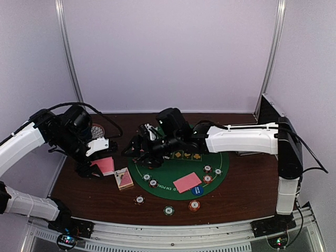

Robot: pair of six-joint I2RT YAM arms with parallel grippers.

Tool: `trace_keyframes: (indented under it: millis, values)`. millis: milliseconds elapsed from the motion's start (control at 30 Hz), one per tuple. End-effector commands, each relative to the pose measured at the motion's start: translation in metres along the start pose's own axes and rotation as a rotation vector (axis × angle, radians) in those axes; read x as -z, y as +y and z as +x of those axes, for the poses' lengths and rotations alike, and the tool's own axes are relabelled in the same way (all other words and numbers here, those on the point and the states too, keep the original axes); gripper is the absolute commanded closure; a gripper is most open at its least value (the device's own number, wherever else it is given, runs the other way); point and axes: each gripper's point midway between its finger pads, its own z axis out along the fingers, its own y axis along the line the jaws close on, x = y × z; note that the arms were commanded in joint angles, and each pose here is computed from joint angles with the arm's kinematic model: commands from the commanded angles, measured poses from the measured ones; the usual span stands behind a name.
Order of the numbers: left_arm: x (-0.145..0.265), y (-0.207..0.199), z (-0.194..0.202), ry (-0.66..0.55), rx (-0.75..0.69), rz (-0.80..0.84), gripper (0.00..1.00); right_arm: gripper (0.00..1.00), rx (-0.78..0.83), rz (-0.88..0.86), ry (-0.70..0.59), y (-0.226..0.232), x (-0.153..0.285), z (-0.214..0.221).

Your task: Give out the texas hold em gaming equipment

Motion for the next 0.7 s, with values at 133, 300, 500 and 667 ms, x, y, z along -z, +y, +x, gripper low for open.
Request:
trace_keyframes:
  millis: [133,300,500,667]
  values:
    - [0.011,0.005,-0.012,-0.042,-0.028,-0.024,1.00,0.10,-0.052,-0.104,0.068,0.016,-0.026,0.015]
    - [0.012,0.005,-0.013,-0.045,-0.029,-0.027,1.00,0.11,-0.072,-0.155,0.087,0.025,-0.036,0.016]
    - [0.012,0.005,-0.013,-0.047,-0.028,-0.025,1.00,0.12,-0.071,-0.190,0.102,0.036,-0.039,0.020]
    - [0.011,0.005,-0.014,-0.047,-0.027,-0.021,1.00,0.12,-0.074,-0.186,0.102,0.036,-0.036,0.022]
